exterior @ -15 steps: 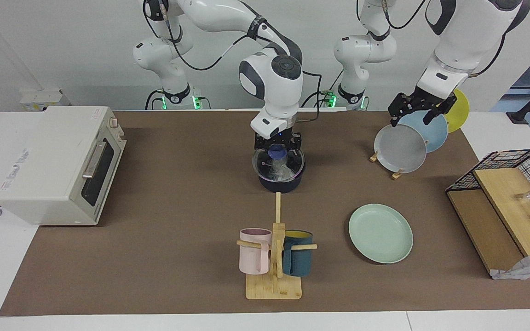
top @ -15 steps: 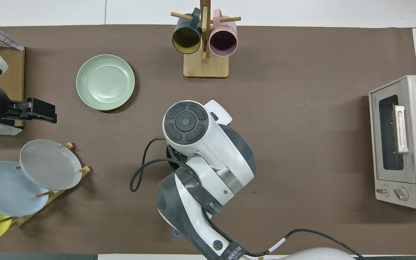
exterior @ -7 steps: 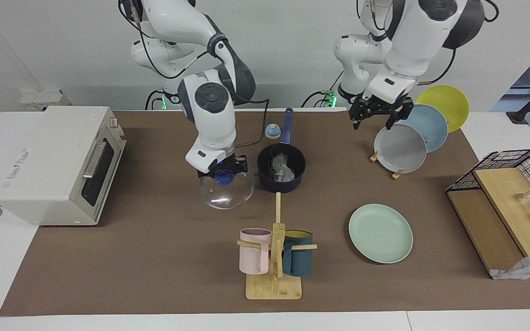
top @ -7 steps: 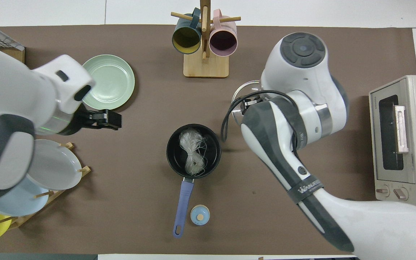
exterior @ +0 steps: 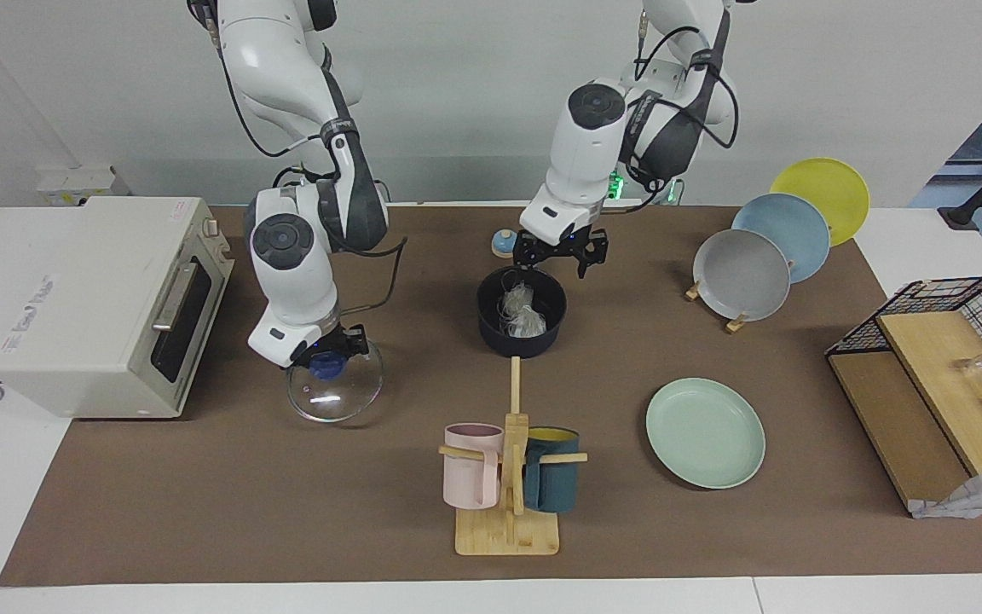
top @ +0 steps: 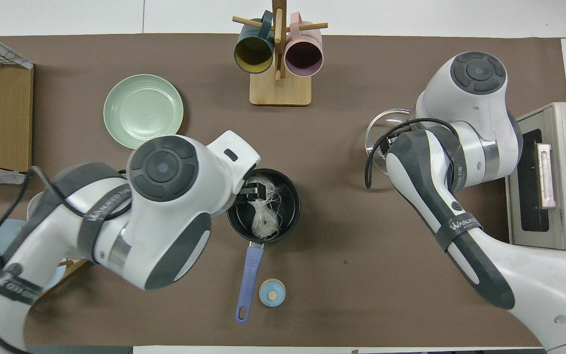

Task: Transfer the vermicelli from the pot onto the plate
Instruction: 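Grasp the vermicelli with the left gripper while the right gripper lowers the lid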

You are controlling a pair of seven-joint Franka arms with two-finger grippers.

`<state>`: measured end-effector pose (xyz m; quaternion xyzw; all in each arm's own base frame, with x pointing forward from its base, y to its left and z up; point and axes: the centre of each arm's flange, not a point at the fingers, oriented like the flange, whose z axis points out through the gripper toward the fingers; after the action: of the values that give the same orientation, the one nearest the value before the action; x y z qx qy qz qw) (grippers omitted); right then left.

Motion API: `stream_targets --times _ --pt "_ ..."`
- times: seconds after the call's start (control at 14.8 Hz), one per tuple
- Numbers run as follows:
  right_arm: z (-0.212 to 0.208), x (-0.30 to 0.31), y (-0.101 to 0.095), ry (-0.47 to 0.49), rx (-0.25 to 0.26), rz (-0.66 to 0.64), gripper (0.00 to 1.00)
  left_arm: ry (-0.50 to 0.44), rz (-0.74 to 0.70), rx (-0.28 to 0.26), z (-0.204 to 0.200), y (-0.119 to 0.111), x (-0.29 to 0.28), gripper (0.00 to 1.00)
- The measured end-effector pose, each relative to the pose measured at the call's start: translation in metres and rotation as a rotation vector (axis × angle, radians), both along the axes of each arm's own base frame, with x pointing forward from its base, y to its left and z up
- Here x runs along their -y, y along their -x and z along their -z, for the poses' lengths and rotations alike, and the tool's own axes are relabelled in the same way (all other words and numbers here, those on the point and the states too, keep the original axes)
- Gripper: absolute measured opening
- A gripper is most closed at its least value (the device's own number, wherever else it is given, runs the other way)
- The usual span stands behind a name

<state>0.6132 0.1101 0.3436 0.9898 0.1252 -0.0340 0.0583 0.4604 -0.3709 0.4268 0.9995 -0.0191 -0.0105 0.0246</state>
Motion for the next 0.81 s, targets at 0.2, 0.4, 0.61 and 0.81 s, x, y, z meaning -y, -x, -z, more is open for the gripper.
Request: stream_targets --times 0.2,0.4,0.61,0.81 --pt "0.015 -0.003 0.007 0.019 0.009 -0.032 0.54 0.004 -0.042 -0.01 0.046 0.0 0.016 1.0" --pt "0.023 -0.001 0.009 0.015 0.026 -0.035 0.59 -0.001 -0.063 -0.023 0.074 0.006 0.026 1.0" --pt "0.028 0.006 0.01 0.015 0.025 -0.026 0.73 -0.013 -0.058 -0.041 0.09 0.009 0.031 1.0" --pt "0.018 0.006 0.01 0.012 0.042 -0.026 1.0 -0.021 -0.057 -0.054 0.101 0.009 0.032 1.0"
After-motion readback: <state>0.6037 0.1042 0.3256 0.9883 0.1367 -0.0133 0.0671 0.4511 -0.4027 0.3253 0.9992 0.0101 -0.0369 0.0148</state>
